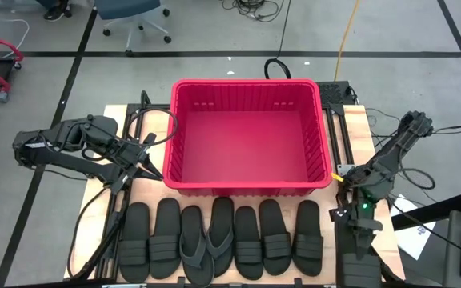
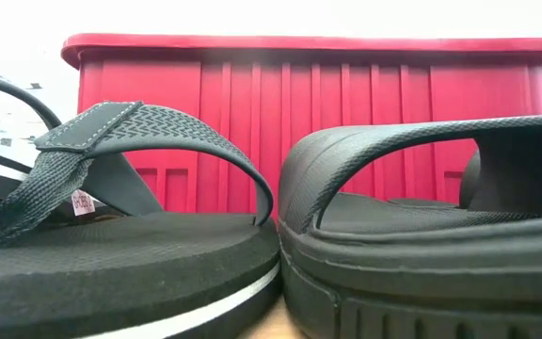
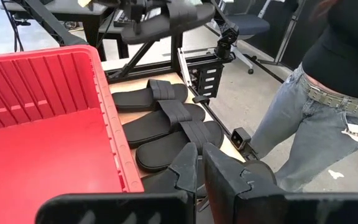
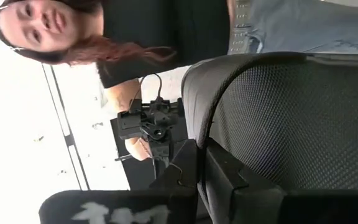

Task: Pick and place slides into bin
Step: Put the black slide into the red bin

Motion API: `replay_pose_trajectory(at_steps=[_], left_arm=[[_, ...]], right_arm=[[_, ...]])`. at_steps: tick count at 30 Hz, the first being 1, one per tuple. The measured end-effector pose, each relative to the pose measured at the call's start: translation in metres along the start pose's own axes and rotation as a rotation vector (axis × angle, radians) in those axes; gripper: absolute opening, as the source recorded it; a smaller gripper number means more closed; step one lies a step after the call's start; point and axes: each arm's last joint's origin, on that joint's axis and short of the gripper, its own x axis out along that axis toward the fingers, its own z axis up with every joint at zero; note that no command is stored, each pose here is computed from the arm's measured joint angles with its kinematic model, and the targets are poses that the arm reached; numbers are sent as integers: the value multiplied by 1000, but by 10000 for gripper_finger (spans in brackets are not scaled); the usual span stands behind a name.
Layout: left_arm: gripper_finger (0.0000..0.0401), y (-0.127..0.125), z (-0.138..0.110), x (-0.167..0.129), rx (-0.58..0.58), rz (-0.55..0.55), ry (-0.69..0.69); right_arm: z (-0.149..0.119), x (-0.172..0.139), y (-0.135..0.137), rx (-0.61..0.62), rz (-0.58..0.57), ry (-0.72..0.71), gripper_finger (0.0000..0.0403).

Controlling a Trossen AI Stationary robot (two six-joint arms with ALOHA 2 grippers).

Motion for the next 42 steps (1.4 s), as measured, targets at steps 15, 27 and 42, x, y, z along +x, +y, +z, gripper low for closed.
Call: replay_pose_trajectory(at_steps=[15, 27, 42], left_arm=[[26, 0, 0, 0, 8, 0, 0], [26, 0, 0, 0, 55, 1, 0], [26, 0, 0, 0, 47, 0, 0]], right_arm=[[-21, -28, 71, -362, -40, -279, 0], [-13, -50, 89, -801, -211, -606, 0], [22, -89, 95, -1018, -536, -1067, 0]])
